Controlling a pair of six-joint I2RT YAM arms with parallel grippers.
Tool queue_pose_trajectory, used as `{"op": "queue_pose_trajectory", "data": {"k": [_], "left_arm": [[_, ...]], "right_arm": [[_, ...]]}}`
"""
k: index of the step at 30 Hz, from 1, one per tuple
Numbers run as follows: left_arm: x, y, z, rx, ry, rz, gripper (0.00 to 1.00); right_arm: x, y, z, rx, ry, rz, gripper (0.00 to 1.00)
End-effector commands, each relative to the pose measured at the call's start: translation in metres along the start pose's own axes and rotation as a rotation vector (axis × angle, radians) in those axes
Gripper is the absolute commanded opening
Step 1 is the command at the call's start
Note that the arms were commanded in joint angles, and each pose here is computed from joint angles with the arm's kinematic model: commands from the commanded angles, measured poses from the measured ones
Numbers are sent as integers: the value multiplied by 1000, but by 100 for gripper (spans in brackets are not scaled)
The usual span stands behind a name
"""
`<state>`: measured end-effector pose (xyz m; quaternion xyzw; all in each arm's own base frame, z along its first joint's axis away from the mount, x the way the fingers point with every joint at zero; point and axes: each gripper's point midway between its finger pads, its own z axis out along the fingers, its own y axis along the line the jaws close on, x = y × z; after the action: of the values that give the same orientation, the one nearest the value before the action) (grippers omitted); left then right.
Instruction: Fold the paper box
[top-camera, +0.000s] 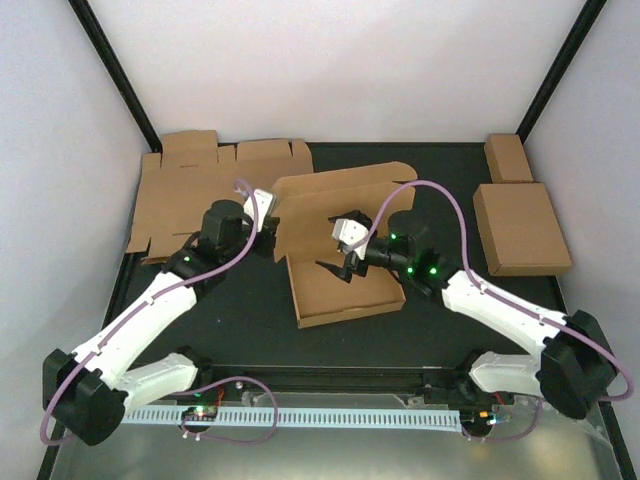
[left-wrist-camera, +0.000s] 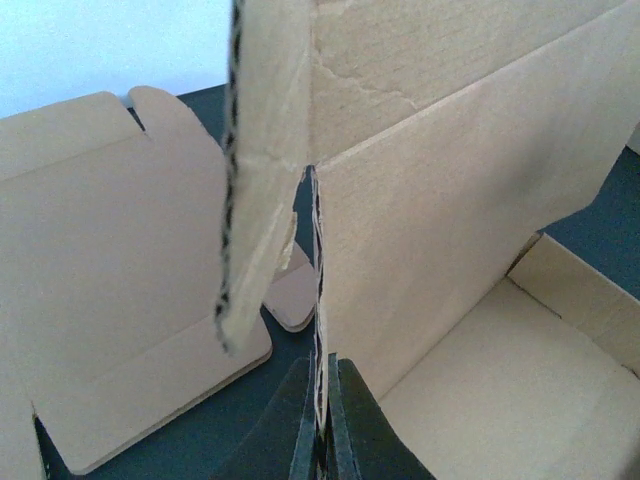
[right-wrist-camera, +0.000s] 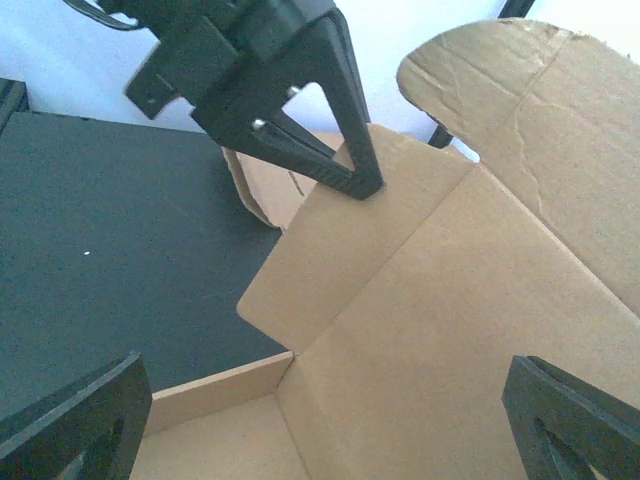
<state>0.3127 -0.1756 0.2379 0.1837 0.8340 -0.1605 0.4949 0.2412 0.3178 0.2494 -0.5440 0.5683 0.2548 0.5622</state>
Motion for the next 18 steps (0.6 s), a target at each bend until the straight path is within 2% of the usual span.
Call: {"op": "queue_pose_trajectory", "data": {"k": [1, 5, 10, 18], "left_arm": [[2, 4, -8, -18, 1, -16, 2], [4, 5, -13, -21, 5, -16, 2], [5, 6, -15, -25, 5, -12, 2], [2, 5, -16, -20, -1, -12, 1]], "right_arm": [[-9, -6, 10, -7, -14, -22, 100], [-6, -10, 7, 39, -22, -30, 100], [6, -11, 15, 34, 33, -27, 100], [-2, 7, 36, -79, 18, -44, 100]]}}
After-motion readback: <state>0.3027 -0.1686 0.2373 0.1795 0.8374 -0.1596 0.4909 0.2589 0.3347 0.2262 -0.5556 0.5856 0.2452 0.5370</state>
